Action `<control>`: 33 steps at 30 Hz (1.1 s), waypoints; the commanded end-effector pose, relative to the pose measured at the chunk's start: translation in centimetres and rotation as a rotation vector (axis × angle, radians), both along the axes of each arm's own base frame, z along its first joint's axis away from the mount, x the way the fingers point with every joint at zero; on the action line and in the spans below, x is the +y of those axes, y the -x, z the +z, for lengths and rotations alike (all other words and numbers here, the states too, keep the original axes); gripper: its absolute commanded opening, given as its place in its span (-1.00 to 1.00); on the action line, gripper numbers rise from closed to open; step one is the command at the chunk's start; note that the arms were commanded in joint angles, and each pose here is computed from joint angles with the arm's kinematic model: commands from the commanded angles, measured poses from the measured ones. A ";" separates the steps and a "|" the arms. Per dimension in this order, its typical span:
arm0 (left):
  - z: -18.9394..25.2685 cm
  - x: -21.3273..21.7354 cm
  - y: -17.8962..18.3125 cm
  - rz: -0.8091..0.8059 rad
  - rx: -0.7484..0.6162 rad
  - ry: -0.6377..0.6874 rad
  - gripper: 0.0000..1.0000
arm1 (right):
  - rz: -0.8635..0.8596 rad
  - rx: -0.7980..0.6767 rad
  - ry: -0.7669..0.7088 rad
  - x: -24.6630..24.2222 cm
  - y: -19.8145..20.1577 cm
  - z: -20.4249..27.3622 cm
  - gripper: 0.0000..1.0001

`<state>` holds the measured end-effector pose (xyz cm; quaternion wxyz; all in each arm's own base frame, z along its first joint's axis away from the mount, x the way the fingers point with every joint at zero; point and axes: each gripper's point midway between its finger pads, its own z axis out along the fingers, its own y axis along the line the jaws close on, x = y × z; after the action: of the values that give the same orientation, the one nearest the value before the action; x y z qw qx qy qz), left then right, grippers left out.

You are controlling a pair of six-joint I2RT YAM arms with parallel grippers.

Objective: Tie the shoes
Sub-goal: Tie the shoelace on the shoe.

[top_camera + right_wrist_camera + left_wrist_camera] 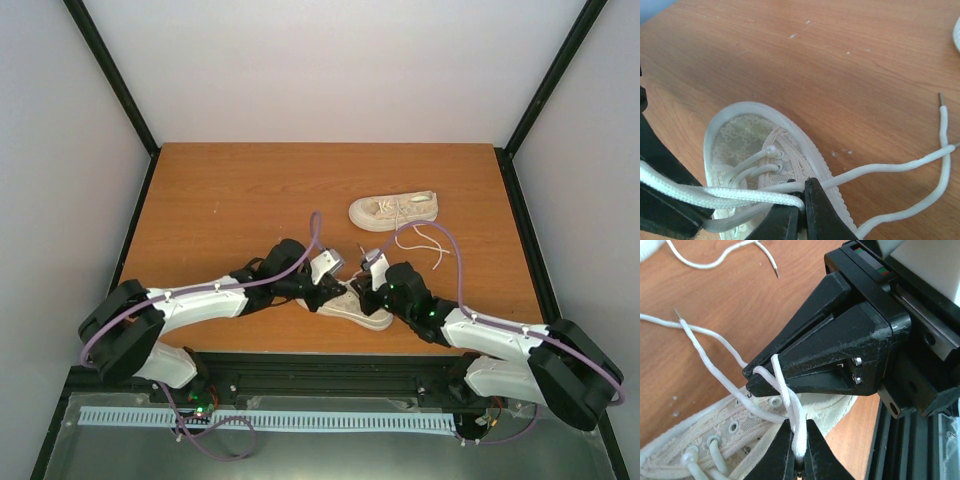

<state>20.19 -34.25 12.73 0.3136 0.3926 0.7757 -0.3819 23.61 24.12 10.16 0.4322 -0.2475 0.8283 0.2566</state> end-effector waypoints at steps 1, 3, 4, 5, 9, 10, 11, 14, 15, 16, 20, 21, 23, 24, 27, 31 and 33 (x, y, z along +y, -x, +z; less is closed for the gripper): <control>1.0 -0.4 2.2 -0.144 0.118 0.062 -0.99 | -0.066 0.053 0.010 -1.5 -0.7 -2.0 -0.94; 0.7 0.0 2.1 -0.159 0.130 0.051 -0.98 | -0.025 0.077 0.002 -0.9 -0.2 -2.2 -0.94; 1.0 0.0 2.0 -0.170 0.132 0.056 -0.99 | 0.007 0.096 -0.006 -0.5 0.3 -2.2 -0.94; 1.2 0.0 1.8 -0.179 0.138 0.061 -0.99 | 0.024 0.110 -0.009 -0.3 0.6 -2.2 -0.94; 2.1 -0.4 0.9 -0.195 0.119 0.064 -0.99 | 0.109 0.176 -0.038 0.7 2.2 -1.7 -0.95; 2.5 -0.5 0.6 -0.198 0.108 0.065 -0.99 | 0.133 0.191 -0.050 1.0 2.7 -1.4 -0.95; 2.7 -0.7 0.4 -0.208 0.101 0.064 -0.99 | 0.147 0.208 -0.056 1.2 3.0 -1.3 -0.94; 3.0 -1.1 0.3 -0.241 0.106 0.049 -0.99 | 0.145 0.230 -0.054 1.1 3.3 -1.1 -0.95; 2.9 -1.1 0.3 -0.251 0.117 0.046 -0.99 | 0.128 0.224 -0.046 0.9 3.1 -1.2 -0.94; 2.7 -1.1 0.5 -0.264 0.129 0.048 -0.99 | 0.106 0.215 -0.036 0.5 2.8 -1.3 -0.95; 1.6 -0.6 1.3 -0.289 0.171 0.036 -0.99 | -0.011 0.169 -0.021 -0.7 1.1 -2.0 -0.95; 1.5 -0.5 1.5 -0.296 0.177 0.036 -0.99 | -0.021 0.159 -0.031 -0.7 0.9 -2.2 -0.94; 1.3 -0.1 2.2 -0.306 0.194 0.038 -0.99 | -0.037 0.148 -0.051 -0.6 0.5 -2.6 -0.94; 1.2 0.0 2.4 -0.306 0.196 0.039 -0.99 | -0.040 0.140 -0.061 -0.5 0.3 -2.7 -0.93; 0.7 0.6 2.6 -0.277 0.201 0.034 -0.99 | -0.039 0.120 -0.060 -0.4 0.0 -2.7 -0.72; -0.3 1.3 2.3 -0.197 0.225 0.018 -0.99 | -0.041 0.083 -0.043 -1.2 0.4 -1.5 -0.33; -0.7 1.7 2.1 -0.150 0.238 0.011 -0.98 | -0.058 0.057 -0.054 -2.0 0.7 -0.5 -0.15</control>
<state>17.61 -32.72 10.72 0.1677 0.4243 0.7720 -0.4425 22.39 24.00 8.12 0.3807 -0.2239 0.8461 0.2985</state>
